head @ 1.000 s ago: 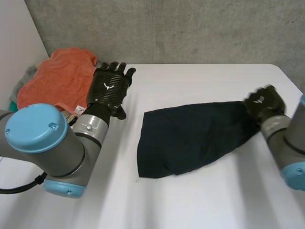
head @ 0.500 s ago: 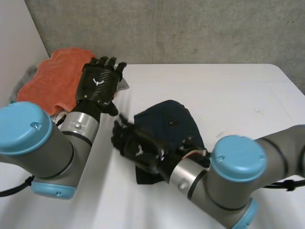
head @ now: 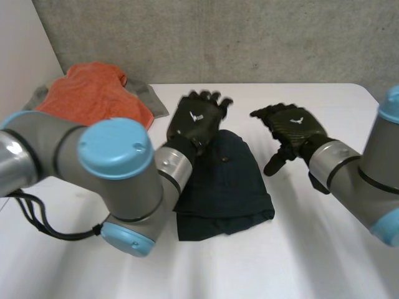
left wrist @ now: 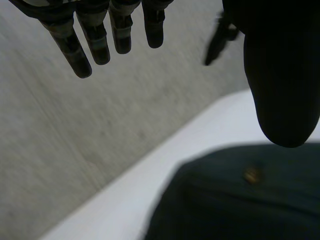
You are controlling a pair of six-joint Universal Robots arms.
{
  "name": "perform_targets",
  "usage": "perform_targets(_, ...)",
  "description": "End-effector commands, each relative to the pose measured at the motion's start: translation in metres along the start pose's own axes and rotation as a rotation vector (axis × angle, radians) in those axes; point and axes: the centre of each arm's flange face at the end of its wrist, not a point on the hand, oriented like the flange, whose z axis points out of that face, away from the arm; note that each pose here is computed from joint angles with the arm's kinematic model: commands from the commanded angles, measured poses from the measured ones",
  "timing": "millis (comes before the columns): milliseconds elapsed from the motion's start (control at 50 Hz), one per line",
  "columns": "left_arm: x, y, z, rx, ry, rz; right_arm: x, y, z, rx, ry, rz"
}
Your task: Fold the laundry.
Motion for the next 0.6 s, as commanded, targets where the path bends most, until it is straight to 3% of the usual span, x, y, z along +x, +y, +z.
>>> perform_targets(20,0.006,0.040,-0.006,-0.192,-0.036,0.035,-0.014,0.032,0.029,-0.112,-0.181,0.037)
perform_targets(140,0.003,0.077,-0.025,-0.408,-0.065,0.157,-0.016,0.059,0.039,-0.172,-0.187,0.039)
perform_targets(240,-0.001,0.091,-0.036,-0.488,-0.057,0.223,-0.015,0.079,0.044,-0.219,-0.169,-0.067)
perform_targets(400,0.001,0.086,-0.036,-0.475,-0.044,0.224,-0.027,0.077,0.040,-0.229,-0.128,-0.232)
perform_targets(520,-0.004,0.052,-0.033,-0.376,-0.069,0.206,-0.020,0.050,0.030,-0.152,-0.079,-0.189)
perform_targets(600,-0.012,0.009,-0.031,-0.229,-0.077,0.179,-0.009,0.020,0.013,-0.071,0.021,-0.049)
